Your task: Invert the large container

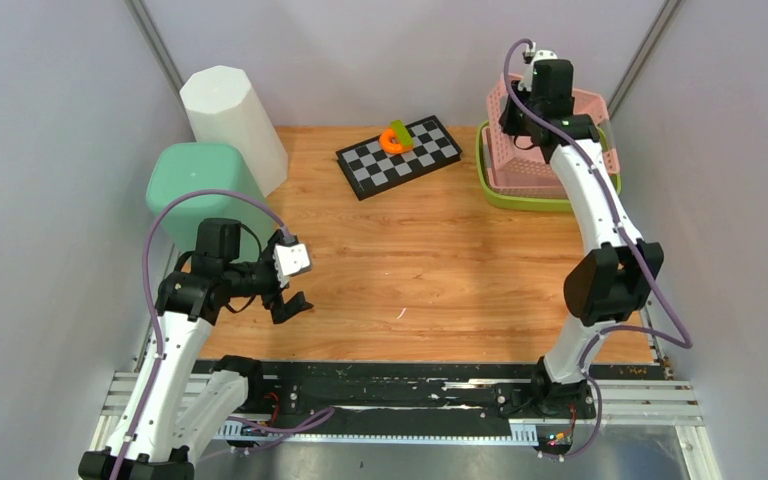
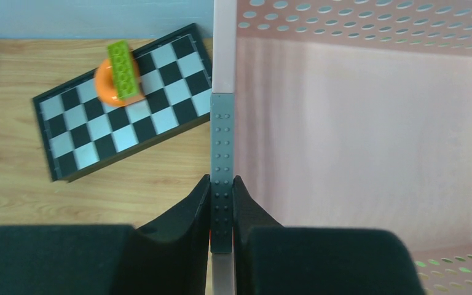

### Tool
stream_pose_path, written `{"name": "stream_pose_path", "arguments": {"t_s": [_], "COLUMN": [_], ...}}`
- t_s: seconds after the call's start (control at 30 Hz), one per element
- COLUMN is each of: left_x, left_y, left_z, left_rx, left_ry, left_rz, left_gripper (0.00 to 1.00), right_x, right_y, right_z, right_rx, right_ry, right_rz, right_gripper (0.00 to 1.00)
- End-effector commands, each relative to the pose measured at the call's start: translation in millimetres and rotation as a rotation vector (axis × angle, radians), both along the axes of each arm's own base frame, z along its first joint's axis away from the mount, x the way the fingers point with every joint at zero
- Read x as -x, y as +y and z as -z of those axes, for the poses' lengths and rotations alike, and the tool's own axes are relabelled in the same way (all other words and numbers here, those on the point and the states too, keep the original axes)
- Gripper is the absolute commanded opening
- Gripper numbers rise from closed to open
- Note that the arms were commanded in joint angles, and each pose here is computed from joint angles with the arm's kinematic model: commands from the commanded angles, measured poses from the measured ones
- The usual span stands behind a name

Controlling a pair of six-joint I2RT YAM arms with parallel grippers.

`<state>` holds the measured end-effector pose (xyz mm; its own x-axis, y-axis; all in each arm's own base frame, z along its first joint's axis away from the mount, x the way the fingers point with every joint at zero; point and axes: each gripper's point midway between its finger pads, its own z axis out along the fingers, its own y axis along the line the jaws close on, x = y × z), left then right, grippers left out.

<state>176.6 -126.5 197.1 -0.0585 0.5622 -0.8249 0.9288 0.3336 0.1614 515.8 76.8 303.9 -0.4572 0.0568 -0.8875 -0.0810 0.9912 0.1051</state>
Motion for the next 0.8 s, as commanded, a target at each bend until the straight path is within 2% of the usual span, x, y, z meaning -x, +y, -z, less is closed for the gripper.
{"name": "stream_pose_path", "arguments": {"t_s": [0.0, 0.5, 0.77], "left_x": [7, 8, 8], "left_y": [-3, -4, -3], "left_z": [1, 0, -2], "left_rx": [0.014, 0.017, 0.018], "left_ry": [0.01, 0.005, -0.002], "left_rz": [0.027, 0.028, 0.026], "left_gripper": [1.0, 1.0, 1.0], "right_x": [26, 125, 171], "right_y": [20, 124, 169], "right_z": [-28, -65, -82], "right_rx": [-0.138, -0.421, -0.644], "right_ry": [-0.03, 0.019, 0.105], "right_rz": [-0.073, -0.378, -0.554], "right_gripper": [0.03, 0.03, 0.03]}}
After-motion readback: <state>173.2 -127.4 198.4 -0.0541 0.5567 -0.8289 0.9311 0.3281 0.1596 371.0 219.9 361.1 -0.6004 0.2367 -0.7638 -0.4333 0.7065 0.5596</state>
